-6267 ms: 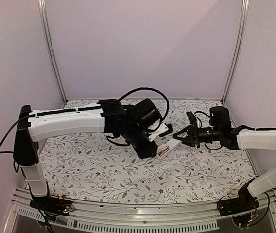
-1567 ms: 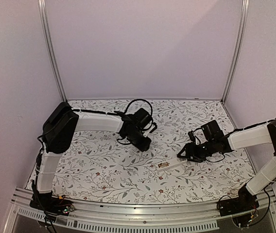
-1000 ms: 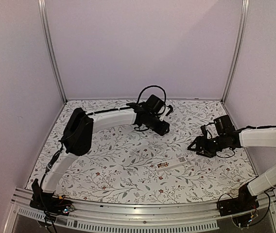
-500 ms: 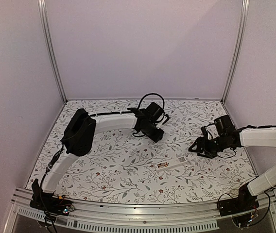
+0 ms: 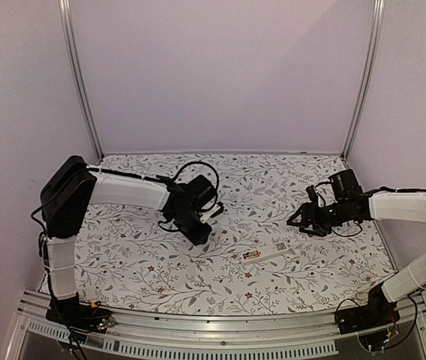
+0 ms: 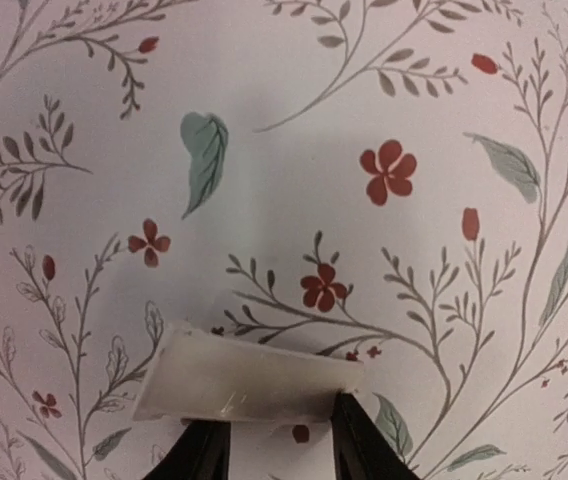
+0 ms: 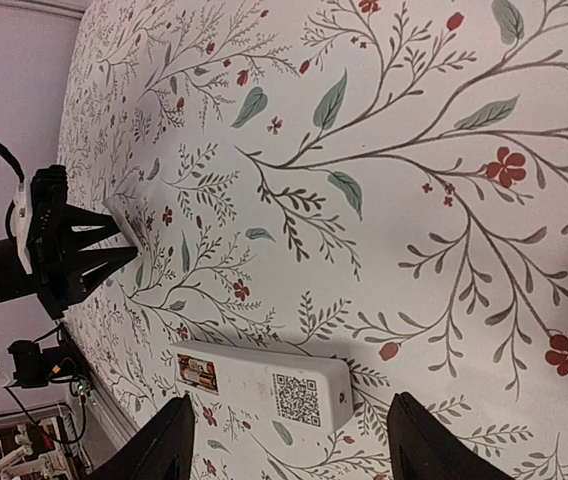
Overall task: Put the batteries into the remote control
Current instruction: Move the battery cover to the center of the board, then pick up the battery cover from the center of the board.
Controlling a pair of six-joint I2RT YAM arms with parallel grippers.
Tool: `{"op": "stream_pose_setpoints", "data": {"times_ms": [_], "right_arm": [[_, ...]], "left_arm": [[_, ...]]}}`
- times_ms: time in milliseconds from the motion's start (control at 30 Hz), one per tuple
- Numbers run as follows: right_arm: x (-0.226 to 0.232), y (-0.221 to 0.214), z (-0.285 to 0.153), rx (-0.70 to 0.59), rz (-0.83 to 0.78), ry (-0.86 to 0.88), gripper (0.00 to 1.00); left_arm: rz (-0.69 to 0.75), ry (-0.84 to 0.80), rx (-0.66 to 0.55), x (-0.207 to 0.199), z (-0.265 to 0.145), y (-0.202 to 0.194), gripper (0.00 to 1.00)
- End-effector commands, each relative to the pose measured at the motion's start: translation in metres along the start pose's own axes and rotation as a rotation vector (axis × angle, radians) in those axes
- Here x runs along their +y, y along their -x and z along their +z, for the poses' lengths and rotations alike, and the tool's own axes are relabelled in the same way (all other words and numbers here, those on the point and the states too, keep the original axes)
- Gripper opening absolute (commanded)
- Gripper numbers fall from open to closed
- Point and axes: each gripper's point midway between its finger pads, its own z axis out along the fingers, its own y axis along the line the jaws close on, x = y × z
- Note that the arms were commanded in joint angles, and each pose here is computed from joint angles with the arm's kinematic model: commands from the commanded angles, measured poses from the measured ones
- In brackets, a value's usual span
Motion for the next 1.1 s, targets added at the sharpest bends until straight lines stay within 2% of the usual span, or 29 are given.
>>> {"op": "stream_pose_setpoints", "data": {"times_ms": [0, 200, 300, 433, 767, 1067], "right_arm": [[0.012, 0.010, -0.002, -0.007, -0.024, 0.042, 0.66], [0.021, 0.008, 0.000, 0.003, -0.040, 0.064, 0.66], [0.028, 0.006, -0.001, 0.004, -0.053, 0.079, 0.66], [0.037, 0.004, -0.002, 0.009, -0.070, 0.104, 0.66], [0.044, 0.000, -0.001, 0.022, -0.092, 0.130, 0.66], [0.047, 0.001, -0.001, 0.022, -0.094, 0.144, 0.66]], "left_arm": [[-0.071, -0.096, 0.042, -0.010, -0.013, -0.033, 0.38], [-0.139, -0.082, -0.121, 0.010, -0.064, 0.002, 0.40], [-0.155, -0.062, -0.163, 0.029, -0.073, 0.011, 0.40], [-0.100, -0.087, -0.128, 0.042, -0.062, 0.008, 0.37], [0.048, -0.251, -0.026, 0.013, -0.026, 0.002, 0.24], [0.084, -0.173, 0.035, 0.019, 0.005, -0.007, 0.19]]}}
